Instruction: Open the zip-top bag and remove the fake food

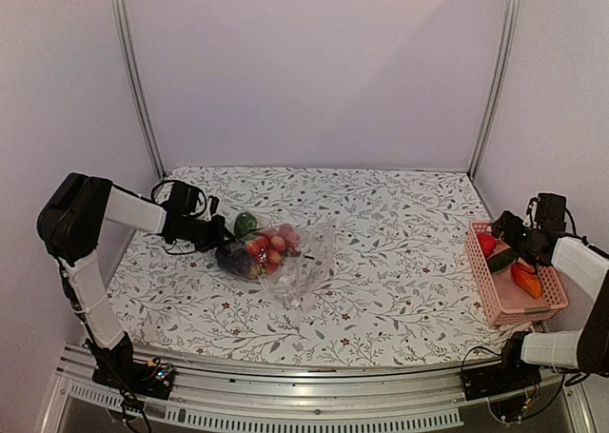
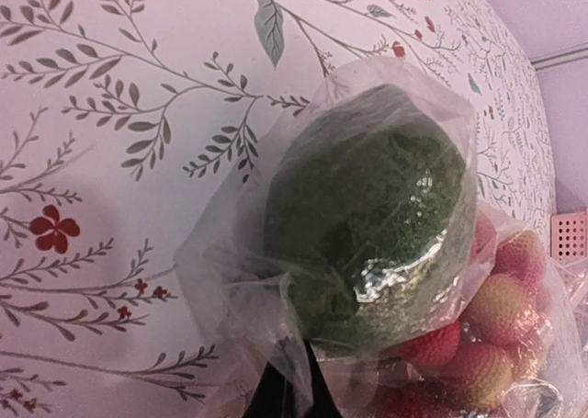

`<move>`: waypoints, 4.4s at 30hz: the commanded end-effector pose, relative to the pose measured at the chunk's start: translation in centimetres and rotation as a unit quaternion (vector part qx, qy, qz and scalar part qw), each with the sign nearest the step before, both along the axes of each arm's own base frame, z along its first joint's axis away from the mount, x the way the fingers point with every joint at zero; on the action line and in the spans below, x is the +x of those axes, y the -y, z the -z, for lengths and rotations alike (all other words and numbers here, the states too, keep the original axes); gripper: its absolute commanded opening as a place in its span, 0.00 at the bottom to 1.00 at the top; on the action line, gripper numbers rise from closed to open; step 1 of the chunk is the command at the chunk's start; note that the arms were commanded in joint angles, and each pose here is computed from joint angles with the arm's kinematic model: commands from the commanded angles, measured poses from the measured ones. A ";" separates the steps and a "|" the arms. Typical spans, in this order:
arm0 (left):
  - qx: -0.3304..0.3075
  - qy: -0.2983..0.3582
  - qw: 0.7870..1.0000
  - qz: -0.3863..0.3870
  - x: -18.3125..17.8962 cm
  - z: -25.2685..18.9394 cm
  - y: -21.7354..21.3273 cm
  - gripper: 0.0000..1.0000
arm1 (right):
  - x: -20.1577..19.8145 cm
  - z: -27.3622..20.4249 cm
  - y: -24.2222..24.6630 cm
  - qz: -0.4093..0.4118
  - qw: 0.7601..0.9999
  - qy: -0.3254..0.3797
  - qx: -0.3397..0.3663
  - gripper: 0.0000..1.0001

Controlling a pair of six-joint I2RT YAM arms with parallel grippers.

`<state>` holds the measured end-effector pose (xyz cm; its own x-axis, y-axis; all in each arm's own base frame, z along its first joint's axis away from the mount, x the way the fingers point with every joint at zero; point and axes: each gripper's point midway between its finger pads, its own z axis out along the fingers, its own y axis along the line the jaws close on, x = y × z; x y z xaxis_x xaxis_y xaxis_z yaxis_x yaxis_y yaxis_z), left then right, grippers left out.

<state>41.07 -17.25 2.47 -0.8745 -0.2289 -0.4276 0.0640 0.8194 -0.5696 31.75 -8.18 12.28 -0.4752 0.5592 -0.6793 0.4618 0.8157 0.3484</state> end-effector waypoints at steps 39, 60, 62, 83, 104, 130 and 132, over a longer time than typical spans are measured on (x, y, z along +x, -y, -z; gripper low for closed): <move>-0.013 -0.006 1.000 0.017 -0.5 0.2 0.3 0.00 | -0.9 0.9 -46.5 -0.714 0.673 0.145 -0.127 0.62; -0.019 -0.008 0.999 0.033 -0.4 0.2 1.2 0.00 | 3.2 8.8 -50.6 -0.730 0.640 0.105 -0.217 0.45; -0.019 -0.008 0.999 0.035 -0.4 0.2 1.4 0.00 | 3.5 9.2 -51.0 -0.731 0.639 0.101 -0.217 0.45; -0.007 -0.010 1.000 0.029 -0.3 0.4 1.6 0.00 | 3.6 12.4 -52.1 -0.741 0.645 0.048 -0.181 0.11; 0.005 -0.024 1.000 -0.008 0.2 1.4 0.5 0.00 | -0.6 6.8 -47.1 -0.712 0.685 0.020 -0.152 0.00; 0.012 -0.004 1.000 0.017 0.2 1.0 1.8 0.00 | -0.4 2.1 -47.4 -0.693 0.711 0.013 -0.120 0.00; 0.020 -0.004 1.000 0.012 0.2 1.2 1.4 0.00 | -0.9 1.9 -47.2 -0.695 0.710 0.002 -0.113 0.00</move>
